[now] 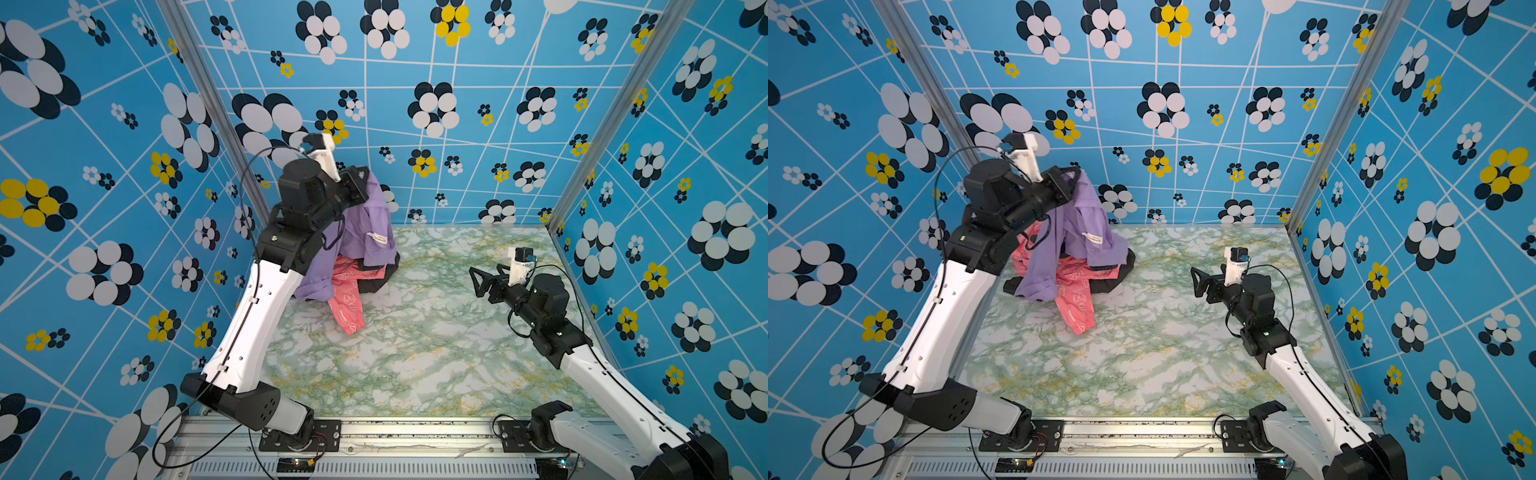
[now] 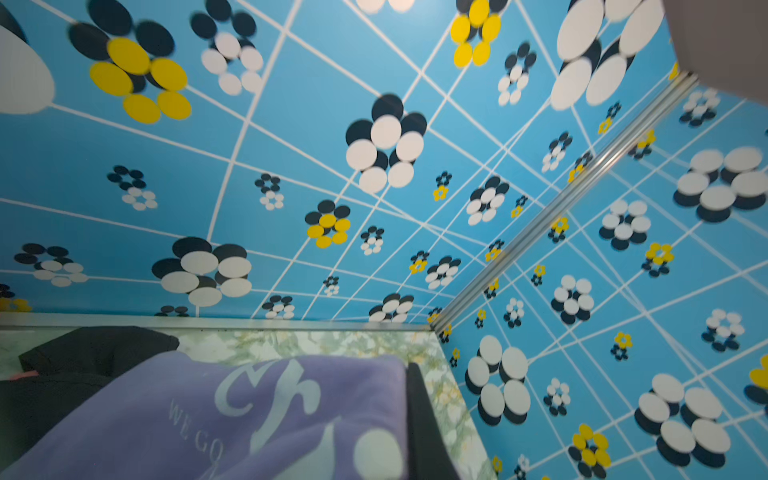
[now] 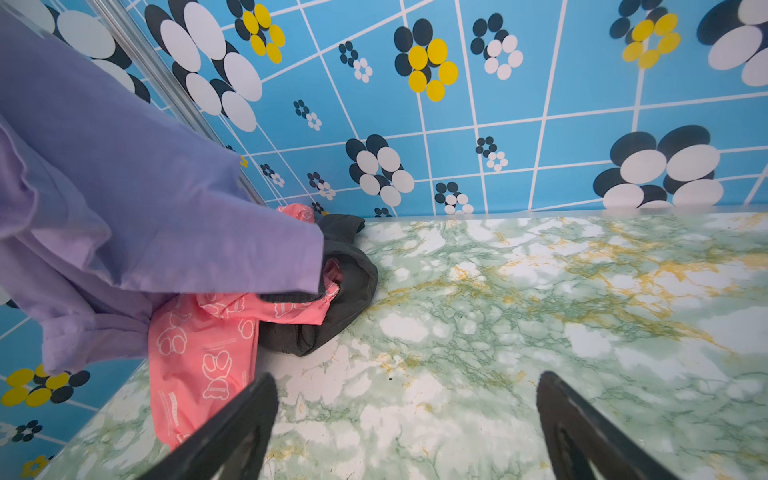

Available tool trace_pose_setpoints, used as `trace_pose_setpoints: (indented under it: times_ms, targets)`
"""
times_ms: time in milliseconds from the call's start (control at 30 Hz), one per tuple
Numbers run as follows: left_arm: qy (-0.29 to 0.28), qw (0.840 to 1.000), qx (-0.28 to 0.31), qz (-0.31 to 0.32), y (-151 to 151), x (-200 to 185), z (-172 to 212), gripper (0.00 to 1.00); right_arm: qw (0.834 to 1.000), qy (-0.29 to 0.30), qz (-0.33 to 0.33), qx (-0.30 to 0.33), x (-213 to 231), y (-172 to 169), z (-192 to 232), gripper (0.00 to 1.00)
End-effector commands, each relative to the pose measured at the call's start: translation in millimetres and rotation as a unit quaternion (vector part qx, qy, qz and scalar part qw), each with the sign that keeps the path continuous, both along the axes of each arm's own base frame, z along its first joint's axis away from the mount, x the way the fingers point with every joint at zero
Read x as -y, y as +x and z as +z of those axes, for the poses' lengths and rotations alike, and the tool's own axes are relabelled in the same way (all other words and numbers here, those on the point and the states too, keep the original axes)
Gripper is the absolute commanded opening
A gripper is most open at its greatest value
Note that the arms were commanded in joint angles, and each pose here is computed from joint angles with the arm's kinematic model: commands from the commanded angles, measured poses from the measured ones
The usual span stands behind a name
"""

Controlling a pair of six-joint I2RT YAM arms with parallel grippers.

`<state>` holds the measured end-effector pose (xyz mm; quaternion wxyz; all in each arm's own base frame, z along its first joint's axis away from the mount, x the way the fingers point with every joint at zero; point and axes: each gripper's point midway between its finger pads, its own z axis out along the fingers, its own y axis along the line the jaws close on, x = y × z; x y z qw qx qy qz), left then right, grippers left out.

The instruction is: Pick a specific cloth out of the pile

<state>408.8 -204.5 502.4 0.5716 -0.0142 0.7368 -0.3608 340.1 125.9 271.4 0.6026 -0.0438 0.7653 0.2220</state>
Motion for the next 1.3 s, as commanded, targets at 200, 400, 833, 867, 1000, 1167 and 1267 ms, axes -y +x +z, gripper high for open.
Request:
trace_pose_setpoints:
  times_ms: [200,400,833,867,1000,1167,1267]
  targets:
    - [0.251,0.957,-0.142,-0.038,-4,66,-202,0.57,0.999,-0.017,-0.044,0.010,18,-9,2,0.99]
    - [0.206,0.973,-0.103,0.012,-29,33,-195,0.99,0.999,-0.015,-0.030,0.009,13,-9,4,0.99]
    - [0.131,0.966,-0.157,0.158,-110,-113,-227,0.99,0.996,-0.025,0.088,-0.021,-51,0,-1,0.98]
    - [0.126,0.963,-0.170,0.167,-115,-119,-236,0.99,0.994,-0.034,0.098,-0.023,-59,-1,-2,0.98]
    - [0.108,0.951,-0.217,0.195,-132,-137,-274,0.99,0.983,-0.090,0.154,-0.036,-96,-10,-16,0.98]
    - [0.097,0.945,-0.228,0.213,-140,-150,-283,0.99,0.956,-0.170,0.231,-0.055,-145,-25,-38,0.96]
    - [0.095,0.941,-0.230,0.228,-143,-158,-282,0.99,0.937,-0.213,0.270,-0.063,-173,-36,-51,0.96]
